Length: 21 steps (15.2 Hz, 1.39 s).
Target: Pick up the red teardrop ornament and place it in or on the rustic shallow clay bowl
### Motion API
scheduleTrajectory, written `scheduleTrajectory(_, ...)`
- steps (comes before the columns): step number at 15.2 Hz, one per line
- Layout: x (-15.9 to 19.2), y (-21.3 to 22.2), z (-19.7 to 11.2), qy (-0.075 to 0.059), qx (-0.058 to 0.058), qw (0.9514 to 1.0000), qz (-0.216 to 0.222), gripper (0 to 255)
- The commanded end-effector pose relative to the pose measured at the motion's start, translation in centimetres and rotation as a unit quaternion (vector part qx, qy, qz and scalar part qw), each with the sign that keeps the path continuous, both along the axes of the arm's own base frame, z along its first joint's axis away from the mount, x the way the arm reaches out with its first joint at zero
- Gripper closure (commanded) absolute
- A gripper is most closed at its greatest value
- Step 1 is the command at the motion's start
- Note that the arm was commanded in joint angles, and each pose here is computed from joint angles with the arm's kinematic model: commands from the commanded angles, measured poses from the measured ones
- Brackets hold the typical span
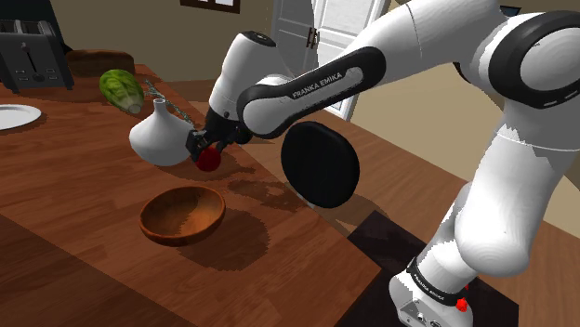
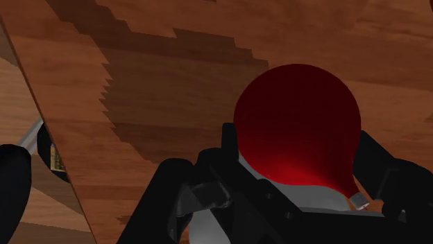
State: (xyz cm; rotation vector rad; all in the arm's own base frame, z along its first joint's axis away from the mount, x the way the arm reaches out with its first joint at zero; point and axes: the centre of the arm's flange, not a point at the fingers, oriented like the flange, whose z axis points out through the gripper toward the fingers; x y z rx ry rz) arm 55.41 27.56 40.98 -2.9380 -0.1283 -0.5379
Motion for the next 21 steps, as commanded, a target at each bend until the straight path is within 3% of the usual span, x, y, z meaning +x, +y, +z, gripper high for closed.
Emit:
scheduleTrajectory(1, 0.0, 0.0, 1.2, 0.0, 0.0, 1.0, 0.0, 255)
scheduleTrajectory(18, 0.0, 0.0, 9.8, 0.0, 0.0, 1.0, 0.0, 255)
scheduleTrajectory(21, -2.8, 2.7, 9.7, 0.0, 0.0, 1.0, 0.0, 255)
